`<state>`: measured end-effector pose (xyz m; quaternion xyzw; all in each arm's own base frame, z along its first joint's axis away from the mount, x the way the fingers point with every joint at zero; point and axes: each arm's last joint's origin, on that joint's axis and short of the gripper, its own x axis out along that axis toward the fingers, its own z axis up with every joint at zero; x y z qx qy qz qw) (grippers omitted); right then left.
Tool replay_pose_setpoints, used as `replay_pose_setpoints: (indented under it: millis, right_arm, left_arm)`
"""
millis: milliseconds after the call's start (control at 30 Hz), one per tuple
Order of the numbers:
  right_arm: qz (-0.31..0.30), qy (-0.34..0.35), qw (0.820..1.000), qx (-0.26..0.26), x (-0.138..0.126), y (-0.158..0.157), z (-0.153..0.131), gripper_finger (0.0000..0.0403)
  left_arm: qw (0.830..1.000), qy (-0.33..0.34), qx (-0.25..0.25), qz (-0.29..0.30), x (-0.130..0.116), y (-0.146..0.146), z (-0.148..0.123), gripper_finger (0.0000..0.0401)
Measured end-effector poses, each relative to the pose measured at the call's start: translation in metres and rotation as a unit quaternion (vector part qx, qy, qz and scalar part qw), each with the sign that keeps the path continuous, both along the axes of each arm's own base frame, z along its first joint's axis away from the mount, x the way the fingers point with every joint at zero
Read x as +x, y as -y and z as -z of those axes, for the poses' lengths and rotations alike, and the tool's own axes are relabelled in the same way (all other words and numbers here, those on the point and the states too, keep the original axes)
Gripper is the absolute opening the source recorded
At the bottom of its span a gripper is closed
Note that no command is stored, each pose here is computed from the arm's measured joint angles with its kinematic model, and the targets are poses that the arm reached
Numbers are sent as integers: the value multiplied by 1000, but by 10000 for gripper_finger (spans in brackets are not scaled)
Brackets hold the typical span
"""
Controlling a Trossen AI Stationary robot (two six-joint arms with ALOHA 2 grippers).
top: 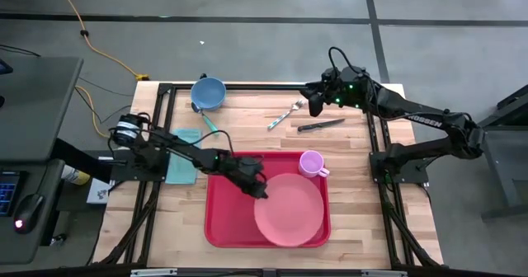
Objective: Set up tray
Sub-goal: Put the pink plate on the red serving tray to the bottom left of the purple mug
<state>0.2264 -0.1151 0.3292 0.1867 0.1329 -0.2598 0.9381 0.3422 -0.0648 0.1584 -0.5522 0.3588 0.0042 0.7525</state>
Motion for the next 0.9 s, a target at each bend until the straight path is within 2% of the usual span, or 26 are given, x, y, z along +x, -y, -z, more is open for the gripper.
replay_pose_setpoints:
  millis: [100, 433, 700, 900]
  right_arm:
    - [-17, -2, 1000, 5, -1, -2, 0, 181]
    - [-29, 12, 999, -11, -12, -8, -11, 181]
    - [-30, 23, 999, -22, -18, -12, -17, 181]
    - [-41, 24, 999, -21, -16, -16, -17, 181]
  left_arm:
    - [999, -17, 14, -24, 0, -11, 3, 14]
    - [998, -63, -11, 11, -5, -17, 9, 14]
    - [998, -56, 4, -17, -3, -26, 9, 14]
    - [998, -58, 7, -15, -3, -27, 9, 14]
